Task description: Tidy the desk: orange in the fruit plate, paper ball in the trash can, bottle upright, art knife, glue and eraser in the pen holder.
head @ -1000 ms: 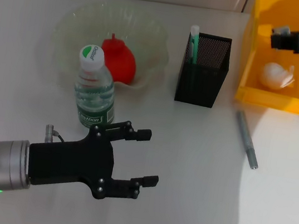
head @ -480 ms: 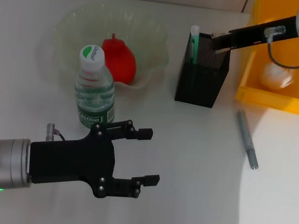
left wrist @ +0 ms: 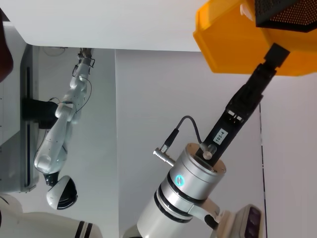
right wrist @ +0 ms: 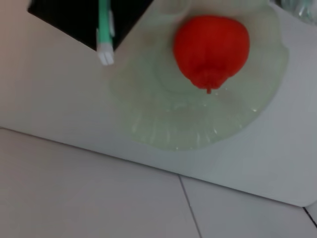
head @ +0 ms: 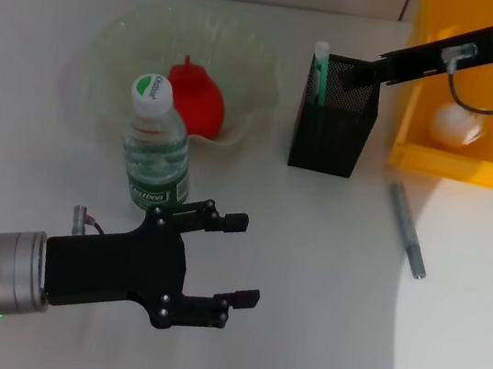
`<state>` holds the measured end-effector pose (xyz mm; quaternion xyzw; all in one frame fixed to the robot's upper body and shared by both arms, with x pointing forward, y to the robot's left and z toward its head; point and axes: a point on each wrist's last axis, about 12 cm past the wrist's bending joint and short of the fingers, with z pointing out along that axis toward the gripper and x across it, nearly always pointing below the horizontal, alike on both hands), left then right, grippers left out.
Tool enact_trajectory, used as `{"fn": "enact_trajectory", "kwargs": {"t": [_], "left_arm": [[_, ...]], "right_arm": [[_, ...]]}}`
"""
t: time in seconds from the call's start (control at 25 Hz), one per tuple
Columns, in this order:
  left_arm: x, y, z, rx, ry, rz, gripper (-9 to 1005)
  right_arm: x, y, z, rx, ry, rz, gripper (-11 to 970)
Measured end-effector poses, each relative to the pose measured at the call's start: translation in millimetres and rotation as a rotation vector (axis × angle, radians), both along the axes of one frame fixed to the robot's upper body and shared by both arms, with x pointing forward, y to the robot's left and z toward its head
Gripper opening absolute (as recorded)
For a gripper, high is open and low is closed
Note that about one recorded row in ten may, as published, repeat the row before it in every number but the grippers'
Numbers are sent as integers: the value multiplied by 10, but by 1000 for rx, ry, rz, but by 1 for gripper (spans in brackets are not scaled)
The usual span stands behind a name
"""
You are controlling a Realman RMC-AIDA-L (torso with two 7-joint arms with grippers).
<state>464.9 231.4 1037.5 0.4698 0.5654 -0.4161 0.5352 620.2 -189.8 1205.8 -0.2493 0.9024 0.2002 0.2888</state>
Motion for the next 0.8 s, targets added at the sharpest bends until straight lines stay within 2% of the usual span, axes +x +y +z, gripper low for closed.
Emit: {"fn": "enact_trajectory", "kwargs": {"t": [0.12,0.16,0.2,0.24,0.28,0.4,0.52,0.56,0.8], "left_arm": [[-4,7,-2,3,0,-2,783],[-7,10,-5,6,1,-4,783],[-11,12,-8,8,2,-6,783],[-15,6,-13,10,3,-8,783],[-15,6,-13,10,3,-8,783],[-19,-4,-14,7,4,-10,783],[-22,-10,-15,7,4,-13,783],[-21,-12,-13,8,3,-15,783],[-18,-26,-6,6,-2,-19,783]], "right_arm": [[-129,-93,81,-56,29,-55,551],[-255,-136,105,-85,49,-93,574],[-255,-136,105,-85,49,-93,596],[-413,-179,76,-119,53,-132,619],[-413,-179,76,-119,53,-132,642],[-583,-209,-3,-126,67,-138,665],[-668,-251,-108,-113,104,-141,666],[-696,-293,-195,-114,130,-155,666],[-704,-397,-397,-125,185,-195,663]]}}
